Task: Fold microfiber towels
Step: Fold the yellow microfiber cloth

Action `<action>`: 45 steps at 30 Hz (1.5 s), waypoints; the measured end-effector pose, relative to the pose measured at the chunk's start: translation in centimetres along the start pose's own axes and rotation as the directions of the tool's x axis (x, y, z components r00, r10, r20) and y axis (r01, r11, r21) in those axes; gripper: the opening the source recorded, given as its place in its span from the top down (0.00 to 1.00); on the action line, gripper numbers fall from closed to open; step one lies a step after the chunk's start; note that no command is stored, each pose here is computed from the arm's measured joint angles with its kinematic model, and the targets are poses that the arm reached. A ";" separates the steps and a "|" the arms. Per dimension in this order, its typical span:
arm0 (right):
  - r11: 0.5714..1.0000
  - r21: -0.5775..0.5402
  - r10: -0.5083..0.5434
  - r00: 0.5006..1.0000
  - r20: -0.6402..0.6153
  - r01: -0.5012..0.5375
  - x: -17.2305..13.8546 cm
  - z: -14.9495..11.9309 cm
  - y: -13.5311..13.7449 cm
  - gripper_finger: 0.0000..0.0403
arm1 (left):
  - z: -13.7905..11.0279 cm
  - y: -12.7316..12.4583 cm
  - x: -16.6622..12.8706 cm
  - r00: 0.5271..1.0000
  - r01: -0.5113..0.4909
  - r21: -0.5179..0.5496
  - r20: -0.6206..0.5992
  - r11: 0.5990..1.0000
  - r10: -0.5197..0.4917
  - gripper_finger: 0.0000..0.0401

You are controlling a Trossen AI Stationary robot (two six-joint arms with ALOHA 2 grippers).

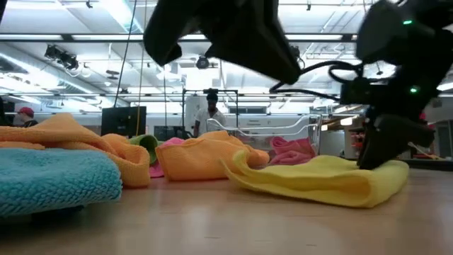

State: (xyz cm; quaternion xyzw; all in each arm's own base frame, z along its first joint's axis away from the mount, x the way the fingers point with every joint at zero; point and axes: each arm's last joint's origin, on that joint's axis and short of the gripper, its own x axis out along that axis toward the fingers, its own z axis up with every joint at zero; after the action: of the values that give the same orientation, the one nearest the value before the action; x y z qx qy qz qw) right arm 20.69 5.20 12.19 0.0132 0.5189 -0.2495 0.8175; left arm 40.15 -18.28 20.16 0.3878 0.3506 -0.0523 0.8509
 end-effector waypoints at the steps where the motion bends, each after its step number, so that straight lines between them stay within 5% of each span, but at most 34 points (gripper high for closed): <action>1: 1.000 -0.025 0.003 1.000 -0.018 -0.004 -0.2 0.3 -0.2 0.58 | -0.2 0.1 0.1 1.000 0.009 -0.014 -0.014 1.000 -0.010 0.81; 5: 0.999 -0.026 0.025 1.000 0.008 -0.025 -2.2 2.0 0.0 0.58 | -1.3 0.1 0.6 0.988 0.138 -0.058 -0.060 0.989 -0.142 0.80; 10: 0.991 -0.038 0.134 0.983 0.124 -0.130 -4.3 3.1 2.0 0.58 | -2.1 0.3 1.5 0.980 0.165 -0.124 -0.095 0.978 -0.177 0.77; 15: 0.961 -0.073 0.278 0.928 0.250 -0.268 -5.4 2.9 5.0 0.58 | -3.2 -1.0 2.4 0.954 0.251 0.019 -0.172 0.968 -0.244 0.71; 18: 0.958 -0.083 0.287 0.918 0.272 -0.275 -5.7 2.1 6.0 0.58 | -3.3 -1.8 2.8 0.959 0.229 0.130 -0.202 0.965 -0.200 0.66; 24: 0.957 -0.026 0.282 0.908 0.308 -0.288 -6.3 1.1 7.1 0.58 | -3.5 -1.8 2.9 0.946 0.287 0.149 -0.199 0.946 -0.256 0.59; 31: 0.917 -0.105 0.393 0.830 0.396 -0.385 -6.3 0.9 10.0 0.58 | -3.5 -1.8 3.0 0.941 0.307 0.143 -0.193 0.941 -0.278 0.63; 45: 0.921 -0.138 0.390 0.872 0.295 -0.365 -2.3 0.6 15.1 0.58 | -3.0 -2.1 2.4 0.948 0.295 0.129 -0.165 0.947 -0.273 0.73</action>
State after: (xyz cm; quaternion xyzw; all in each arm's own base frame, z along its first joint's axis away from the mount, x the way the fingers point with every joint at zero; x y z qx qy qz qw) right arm 26.78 19.10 10.85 0.0420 0.3775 -0.0638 0.9229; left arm 39.55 -17.22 15.99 0.3996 0.4589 -0.1729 0.7745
